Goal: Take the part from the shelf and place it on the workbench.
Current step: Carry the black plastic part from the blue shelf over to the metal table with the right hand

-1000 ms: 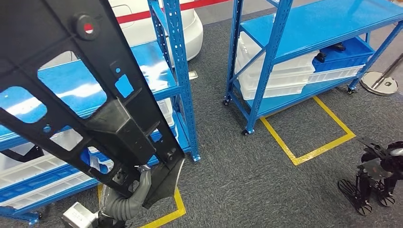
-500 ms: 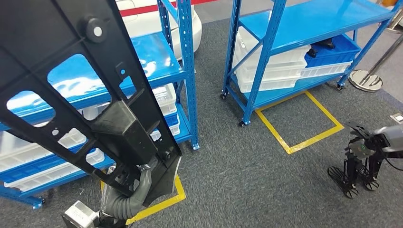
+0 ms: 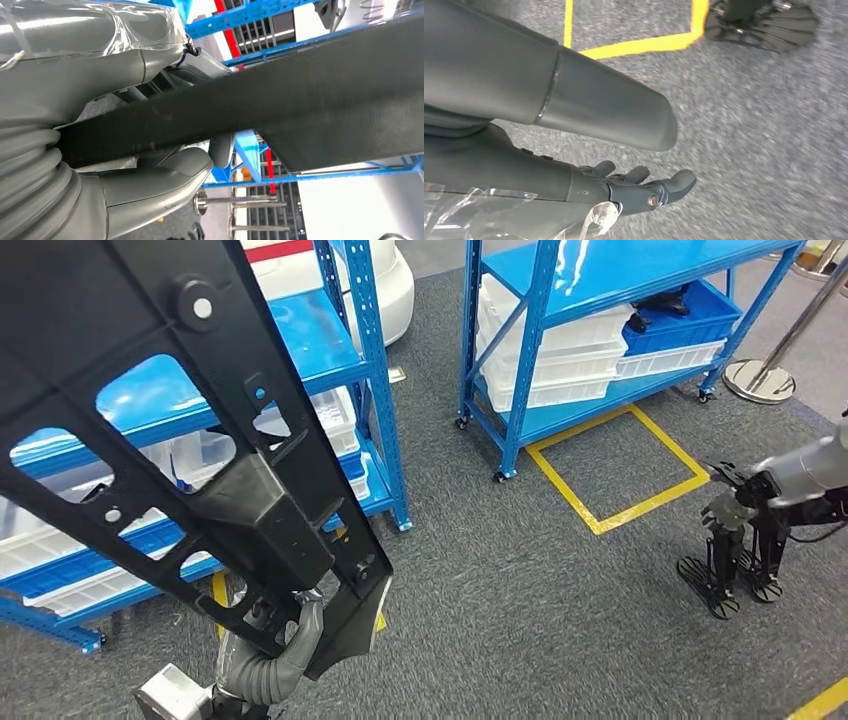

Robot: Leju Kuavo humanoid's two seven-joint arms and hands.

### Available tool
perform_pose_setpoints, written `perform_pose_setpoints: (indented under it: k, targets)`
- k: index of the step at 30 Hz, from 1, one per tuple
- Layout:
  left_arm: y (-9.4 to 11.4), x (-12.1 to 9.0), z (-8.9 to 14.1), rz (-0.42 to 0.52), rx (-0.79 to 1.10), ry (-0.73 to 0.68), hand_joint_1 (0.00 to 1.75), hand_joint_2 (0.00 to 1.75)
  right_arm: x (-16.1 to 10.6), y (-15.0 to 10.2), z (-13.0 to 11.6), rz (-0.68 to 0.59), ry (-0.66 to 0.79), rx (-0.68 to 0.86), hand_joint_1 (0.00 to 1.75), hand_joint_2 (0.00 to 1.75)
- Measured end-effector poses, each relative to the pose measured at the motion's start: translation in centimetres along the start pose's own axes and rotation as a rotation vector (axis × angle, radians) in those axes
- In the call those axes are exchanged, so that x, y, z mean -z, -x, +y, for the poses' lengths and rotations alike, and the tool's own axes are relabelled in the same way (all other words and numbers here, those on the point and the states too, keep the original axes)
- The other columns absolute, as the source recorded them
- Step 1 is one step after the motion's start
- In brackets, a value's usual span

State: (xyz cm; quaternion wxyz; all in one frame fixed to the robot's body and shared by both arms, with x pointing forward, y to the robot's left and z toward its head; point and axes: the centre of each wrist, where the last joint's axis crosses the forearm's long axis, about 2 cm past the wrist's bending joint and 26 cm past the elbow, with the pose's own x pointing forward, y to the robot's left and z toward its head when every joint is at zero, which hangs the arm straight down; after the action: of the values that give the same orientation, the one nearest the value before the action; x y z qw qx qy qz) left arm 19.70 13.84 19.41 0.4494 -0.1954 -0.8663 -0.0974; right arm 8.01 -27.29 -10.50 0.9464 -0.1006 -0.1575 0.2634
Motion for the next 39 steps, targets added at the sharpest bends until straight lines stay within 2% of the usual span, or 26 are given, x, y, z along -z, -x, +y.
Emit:
perform_pose_setpoints:
  k: [32, 39]
  targets:
    - [0.37, 0.14, -0.36, 0.030, -0.025, 0.039, 1.75, 1.75, -0.01, 0.26, 0.10, 0.066, -0.052, 0.082, 0.00, 0.00]
    - [0.32, 0.57, -0.49, 0.001, -0.042, 0.051, 1.75, 1.75, 0.01, 0.23, 0.02, 0.068, -0.054, 0.082, 0.00, 0.00]
